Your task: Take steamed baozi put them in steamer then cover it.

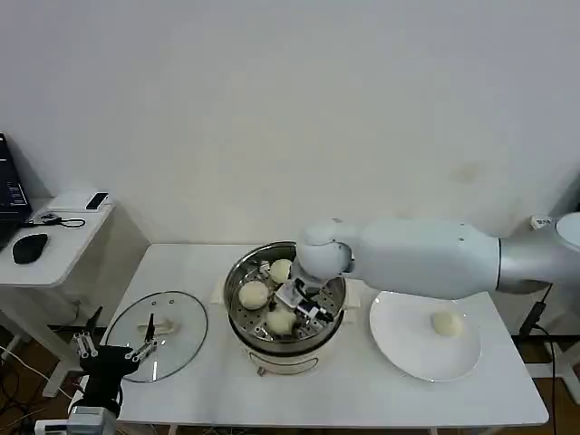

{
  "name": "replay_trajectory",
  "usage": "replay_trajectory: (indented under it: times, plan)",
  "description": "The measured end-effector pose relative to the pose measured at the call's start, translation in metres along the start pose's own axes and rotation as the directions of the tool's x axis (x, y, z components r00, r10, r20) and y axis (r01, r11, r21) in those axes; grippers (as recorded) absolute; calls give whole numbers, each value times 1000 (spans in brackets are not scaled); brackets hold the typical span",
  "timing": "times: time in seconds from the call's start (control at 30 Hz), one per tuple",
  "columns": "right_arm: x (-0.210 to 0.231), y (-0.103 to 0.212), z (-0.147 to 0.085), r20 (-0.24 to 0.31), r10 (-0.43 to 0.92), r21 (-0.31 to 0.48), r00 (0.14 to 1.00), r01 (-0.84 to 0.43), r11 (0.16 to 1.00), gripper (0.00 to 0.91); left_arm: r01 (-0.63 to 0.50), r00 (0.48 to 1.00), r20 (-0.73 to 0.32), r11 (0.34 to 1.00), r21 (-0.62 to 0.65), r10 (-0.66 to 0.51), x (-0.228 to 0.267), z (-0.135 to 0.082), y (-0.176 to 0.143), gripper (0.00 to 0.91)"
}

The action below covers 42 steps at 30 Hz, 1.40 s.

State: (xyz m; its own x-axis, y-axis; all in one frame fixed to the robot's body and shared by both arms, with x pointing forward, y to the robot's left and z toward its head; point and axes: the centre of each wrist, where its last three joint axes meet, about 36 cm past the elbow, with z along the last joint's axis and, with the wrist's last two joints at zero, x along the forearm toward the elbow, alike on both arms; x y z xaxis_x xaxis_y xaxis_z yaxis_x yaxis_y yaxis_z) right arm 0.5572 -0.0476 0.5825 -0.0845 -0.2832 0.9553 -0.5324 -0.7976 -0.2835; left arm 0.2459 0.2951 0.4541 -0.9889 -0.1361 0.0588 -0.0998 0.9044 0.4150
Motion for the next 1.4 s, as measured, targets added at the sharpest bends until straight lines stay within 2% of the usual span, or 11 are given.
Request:
replay_trajectory:
  times: [0.23,0.5,0.67,0.83,1.1,1.4]
  plan:
    - [9,-1,4,-4,24,13,1000,-24,1000,907,-2,1000,5,1000,2,2,0,-2,-1,907]
    - [32,-3,21,-49,89,-10,995,-90,996,907,-8,1000,10,1000,5,8,-1,-3,-3,907]
    - [50,-1,41,-88,133,-63,987,-139,988,907,-12,1000,19,1000,2,12,-4,-4,-4,907]
    - [71,11,62,-134,153,-151,979,-173,973,907,-19,1000,23,1000,2,19,-6,-4,-4,907]
    - [93,62,105,-235,140,-337,962,-216,916,907,-36,999,22,999,-3,36,-9,-4,-5,907]
    - [93,164,161,-324,87,-532,942,-257,807,907,-55,998,15,998,-9,55,-14,-2,-6,907]
